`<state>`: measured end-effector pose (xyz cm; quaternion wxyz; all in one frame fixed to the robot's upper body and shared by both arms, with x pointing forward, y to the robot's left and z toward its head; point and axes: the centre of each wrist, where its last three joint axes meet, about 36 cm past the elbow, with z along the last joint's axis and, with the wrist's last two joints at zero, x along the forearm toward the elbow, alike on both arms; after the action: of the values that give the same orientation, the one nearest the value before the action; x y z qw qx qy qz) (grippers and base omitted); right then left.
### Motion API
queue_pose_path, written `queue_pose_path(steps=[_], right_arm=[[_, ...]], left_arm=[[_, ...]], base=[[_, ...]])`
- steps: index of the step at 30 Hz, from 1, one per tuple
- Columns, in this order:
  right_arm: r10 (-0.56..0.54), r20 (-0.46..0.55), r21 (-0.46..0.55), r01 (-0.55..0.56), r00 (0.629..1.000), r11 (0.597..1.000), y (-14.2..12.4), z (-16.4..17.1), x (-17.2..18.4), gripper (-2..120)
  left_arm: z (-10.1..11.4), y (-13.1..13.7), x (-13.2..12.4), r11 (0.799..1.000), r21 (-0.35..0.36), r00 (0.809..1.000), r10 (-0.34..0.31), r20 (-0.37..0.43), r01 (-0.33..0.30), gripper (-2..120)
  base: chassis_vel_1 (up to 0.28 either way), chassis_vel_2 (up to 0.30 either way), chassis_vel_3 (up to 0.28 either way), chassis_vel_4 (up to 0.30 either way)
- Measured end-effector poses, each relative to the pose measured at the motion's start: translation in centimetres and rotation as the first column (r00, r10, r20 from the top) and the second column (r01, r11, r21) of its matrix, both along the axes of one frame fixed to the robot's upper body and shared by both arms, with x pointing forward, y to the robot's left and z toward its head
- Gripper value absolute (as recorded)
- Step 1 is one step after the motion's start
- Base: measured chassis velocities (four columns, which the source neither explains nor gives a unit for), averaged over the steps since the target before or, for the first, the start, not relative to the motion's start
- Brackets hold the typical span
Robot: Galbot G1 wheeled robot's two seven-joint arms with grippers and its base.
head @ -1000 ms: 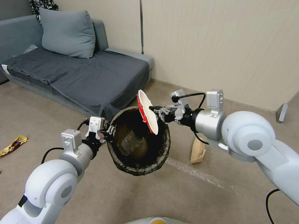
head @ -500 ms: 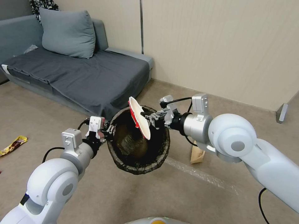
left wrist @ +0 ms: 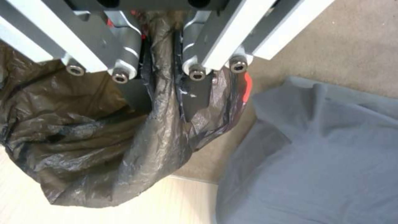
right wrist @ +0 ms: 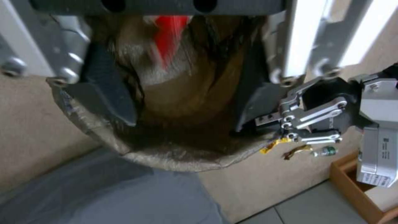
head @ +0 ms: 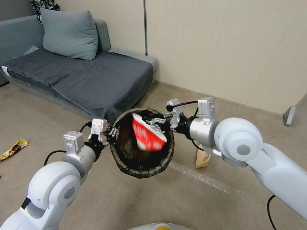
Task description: Pick up the trash bin, then pick up the garbage from the floor and place it into the trash bin.
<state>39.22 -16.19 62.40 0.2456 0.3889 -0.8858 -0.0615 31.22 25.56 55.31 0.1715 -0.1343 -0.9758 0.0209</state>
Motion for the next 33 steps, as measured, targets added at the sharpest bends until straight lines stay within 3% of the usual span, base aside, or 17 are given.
queue_pose_path(steps=[2,4,11,18,22,24,25,28,29,33], right_arm=[[-0.003,-0.005,0.003,0.003,1.0,1.0,-0.1,0.0,0.1,71],[-0.025,-0.024,0.021,0.026,0.999,0.999,-0.5,0.1,0.3,93],[-0.062,0.002,0.06,0.061,0.998,0.996,-1.9,1.5,0.3,100],[-0.176,0.114,0.09,0.166,0.978,0.982,-4.9,4.3,0.3,100],[-0.311,0.203,0.054,0.307,0.928,0.95,-6.8,4.7,1.1,100],[-0.404,0.233,0.015,0.412,0.885,0.911,-7.9,3.9,2.5,100],[-0.404,0.233,0.015,0.412,0.885,0.911,-7.9,3.9,2.5,100],[-0.51,0.2,-0.046,0.528,0.837,0.848,-8.8,1.7,5.3,100],[-0.51,0.2,-0.046,0.528,0.837,0.848,-8.8,1.7,5.3,100],[-0.597,0.12,-0.127,0.608,0.794,0.784,-9.7,-2.3,9.5,100]], left_arm=[[0.0,0.0,0.1,1.0,0.0,1.0,0.001,0.002,-0.001,6],[-0.1,0.0,0.4,1.0,-0.003,1.0,-0.002,0.002,0.002,6],[-0.1,0.1,0.5,1.0,0.002,1.0,-0.004,0.0,0.004,6],[0.2,0.2,0.7,1.0,-0.001,1.0,-0.005,0.008,0.005,6],[0.3,0.1,0.5,1.0,-0.007,1.0,-0.001,0.004,0.001,6],[0.5,0.1,0.4,1.0,-0.011,1.0,-0.003,0.007,0.003,6],[0.5,0.1,0.4,1.0,-0.011,1.0,-0.003,0.007,0.003,6],[1.0,0.1,0.2,1.0,-0.01,1.0,-0.003,0.023,0.003,6],[1.0,0.1,0.2,1.0,-0.01,1.0,-0.003,0.023,0.003,6],[1.6,0.2,-0.2,1.0,-0.005,0.999,-0.005,0.036,0.005,6]], base=[[0.0,0.0,0.0,0.0],[0.0,0.0,0.0,0.0],[0.0,0.0,0.0,0.0],[0.0,0.0,0.0,0.0],[0.0,0.0,0.0,0.0],[0.0,0.0,0.0,0.0],[0.0,0.0,0.0,0.0],[0.0,0.0,0.0,0.0],[0.0,0.0,0.0,0.0],[0.0,0.0,0.0,0.0]])
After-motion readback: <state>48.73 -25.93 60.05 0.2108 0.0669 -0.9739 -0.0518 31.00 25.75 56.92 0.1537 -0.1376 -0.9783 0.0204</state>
